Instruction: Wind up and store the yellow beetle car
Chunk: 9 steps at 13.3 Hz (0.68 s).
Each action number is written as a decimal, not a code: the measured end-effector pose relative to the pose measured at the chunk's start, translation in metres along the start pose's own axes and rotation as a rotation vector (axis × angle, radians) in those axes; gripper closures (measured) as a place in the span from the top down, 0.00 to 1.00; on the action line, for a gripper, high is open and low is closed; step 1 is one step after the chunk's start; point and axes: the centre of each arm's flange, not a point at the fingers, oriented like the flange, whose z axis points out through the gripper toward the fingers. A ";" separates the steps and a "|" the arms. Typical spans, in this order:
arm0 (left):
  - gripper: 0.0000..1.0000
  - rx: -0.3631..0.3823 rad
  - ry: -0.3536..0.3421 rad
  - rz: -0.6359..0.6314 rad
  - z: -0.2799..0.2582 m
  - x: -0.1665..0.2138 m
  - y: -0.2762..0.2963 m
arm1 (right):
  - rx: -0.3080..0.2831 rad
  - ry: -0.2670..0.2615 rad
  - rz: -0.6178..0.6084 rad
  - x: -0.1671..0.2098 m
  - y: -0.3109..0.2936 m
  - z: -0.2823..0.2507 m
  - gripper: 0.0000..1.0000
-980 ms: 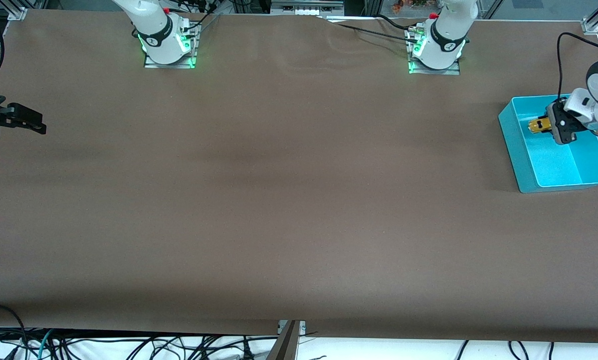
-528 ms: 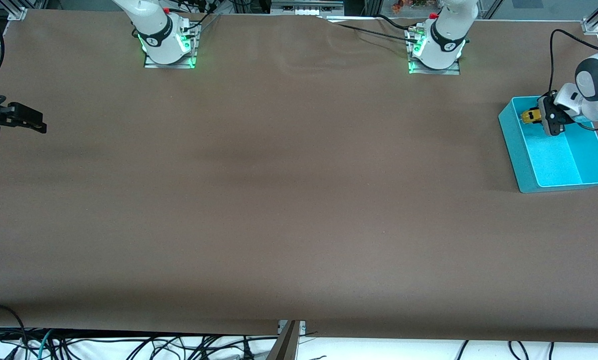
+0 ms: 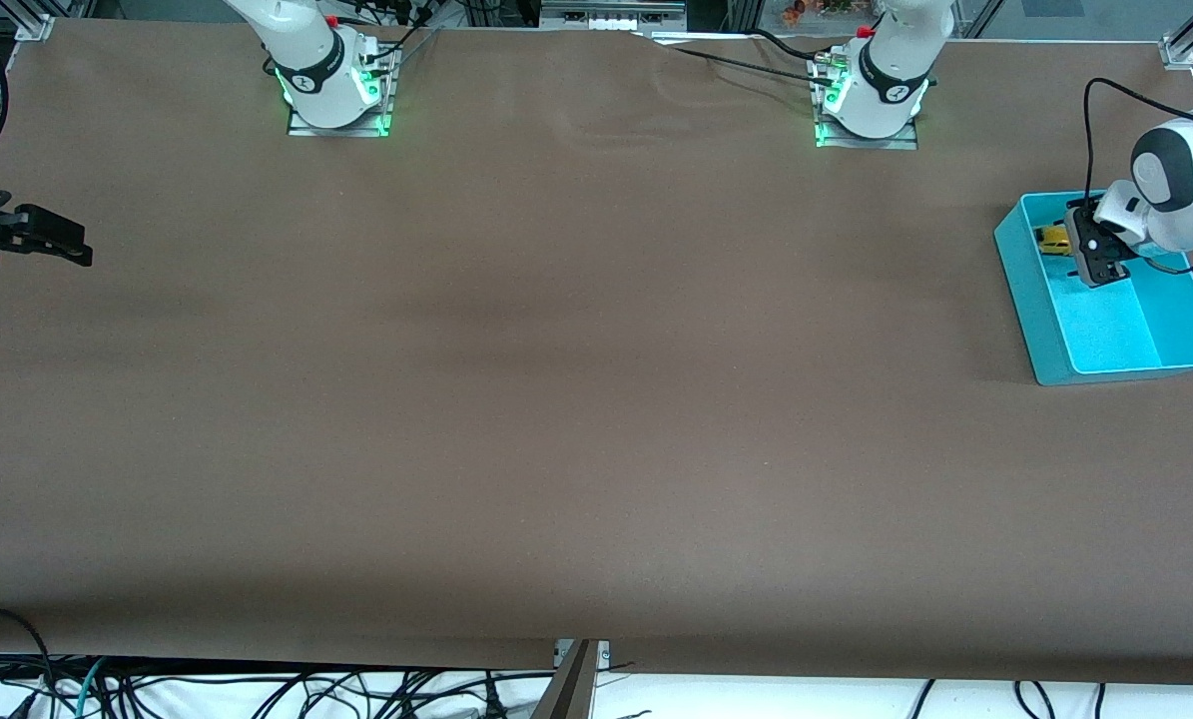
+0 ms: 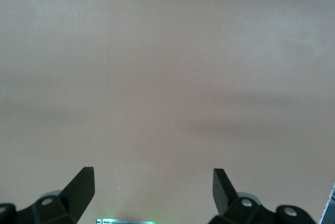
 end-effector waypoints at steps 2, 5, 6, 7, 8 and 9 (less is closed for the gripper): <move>1.00 0.025 -0.008 -0.014 -0.012 0.005 -0.005 | 0.000 0.000 0.000 0.000 0.000 0.000 1.00; 1.00 0.020 0.000 -0.046 -0.063 0.016 -0.016 | 0.000 0.000 0.000 0.000 0.000 0.000 1.00; 1.00 0.025 0.020 -0.057 -0.090 0.023 -0.022 | 0.001 0.000 0.000 0.000 0.000 0.000 1.00; 1.00 0.049 0.038 -0.062 -0.118 0.033 -0.029 | 0.001 0.000 0.000 0.000 0.000 0.000 1.00; 1.00 0.085 0.045 -0.067 -0.145 0.045 -0.036 | 0.001 0.000 0.000 0.000 0.000 0.000 1.00; 1.00 0.119 0.044 -0.076 -0.168 0.060 -0.040 | 0.001 0.000 0.000 0.000 0.000 0.000 1.00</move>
